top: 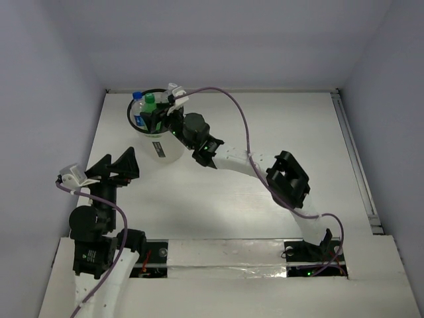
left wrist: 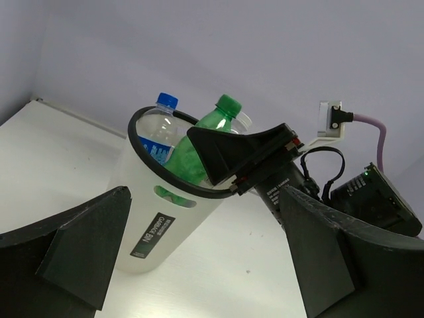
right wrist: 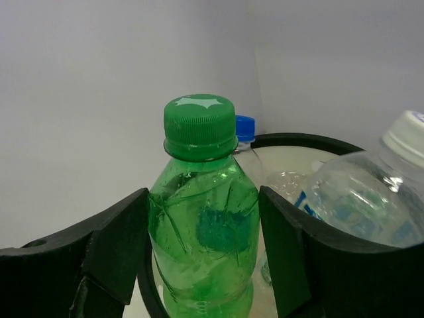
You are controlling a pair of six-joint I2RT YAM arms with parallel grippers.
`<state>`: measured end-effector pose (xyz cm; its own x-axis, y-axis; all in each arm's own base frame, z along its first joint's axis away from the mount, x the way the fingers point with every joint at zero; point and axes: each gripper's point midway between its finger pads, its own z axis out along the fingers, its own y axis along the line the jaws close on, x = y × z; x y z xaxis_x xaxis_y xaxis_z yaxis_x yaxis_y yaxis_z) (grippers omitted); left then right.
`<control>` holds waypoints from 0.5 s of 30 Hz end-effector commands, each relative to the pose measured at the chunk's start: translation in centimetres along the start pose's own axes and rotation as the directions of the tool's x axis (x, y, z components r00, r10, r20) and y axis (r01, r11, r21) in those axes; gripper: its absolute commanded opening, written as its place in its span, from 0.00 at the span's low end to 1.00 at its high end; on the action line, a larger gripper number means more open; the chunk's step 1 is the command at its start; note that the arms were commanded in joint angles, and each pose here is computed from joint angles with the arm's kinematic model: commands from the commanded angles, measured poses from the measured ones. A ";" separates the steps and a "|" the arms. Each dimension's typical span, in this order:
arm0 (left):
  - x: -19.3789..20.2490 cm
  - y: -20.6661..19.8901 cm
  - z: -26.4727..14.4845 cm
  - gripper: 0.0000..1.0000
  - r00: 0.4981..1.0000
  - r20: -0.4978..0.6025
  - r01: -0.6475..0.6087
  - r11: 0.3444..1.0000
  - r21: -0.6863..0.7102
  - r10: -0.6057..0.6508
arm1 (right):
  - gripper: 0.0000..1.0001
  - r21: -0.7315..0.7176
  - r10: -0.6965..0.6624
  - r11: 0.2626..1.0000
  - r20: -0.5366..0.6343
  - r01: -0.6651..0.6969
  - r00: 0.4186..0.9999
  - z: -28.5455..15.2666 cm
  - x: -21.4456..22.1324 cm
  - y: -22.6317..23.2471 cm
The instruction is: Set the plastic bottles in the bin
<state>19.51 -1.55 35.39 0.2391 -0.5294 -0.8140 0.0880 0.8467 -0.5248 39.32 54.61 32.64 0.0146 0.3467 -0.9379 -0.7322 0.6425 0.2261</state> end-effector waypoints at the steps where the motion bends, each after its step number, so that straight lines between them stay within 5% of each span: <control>1: -1.6 -1.0 0.1 0.93 0.999 0.048 0.012 0.999 0.034 -0.013 | 0.73 -0.016 0.019 1.000 0.073 -0.018 0.997 -0.6 -4.3 1.0; 4: -2.5 -1.5 0.1 0.94 0.998 0.061 0.009 0.999 0.038 -0.011 | 0.86 -0.024 0.019 1.000 0.093 -0.017 0.995 -0.9 -6.2 1.4; 15: -3.8 -2.5 0.1 0.97 0.999 0.046 -0.014 0.999 0.051 0.011 | 1.00 -0.015 0.030 0.999 0.160 -0.028 0.987 -2.9 -13.5 1.9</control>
<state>18.25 -1.25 39.01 0.2882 -0.5246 -0.8011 0.1142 0.8494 -0.5152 37.61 51.99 38.31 0.0339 0.3784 -0.9250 -0.7359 0.6357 0.2331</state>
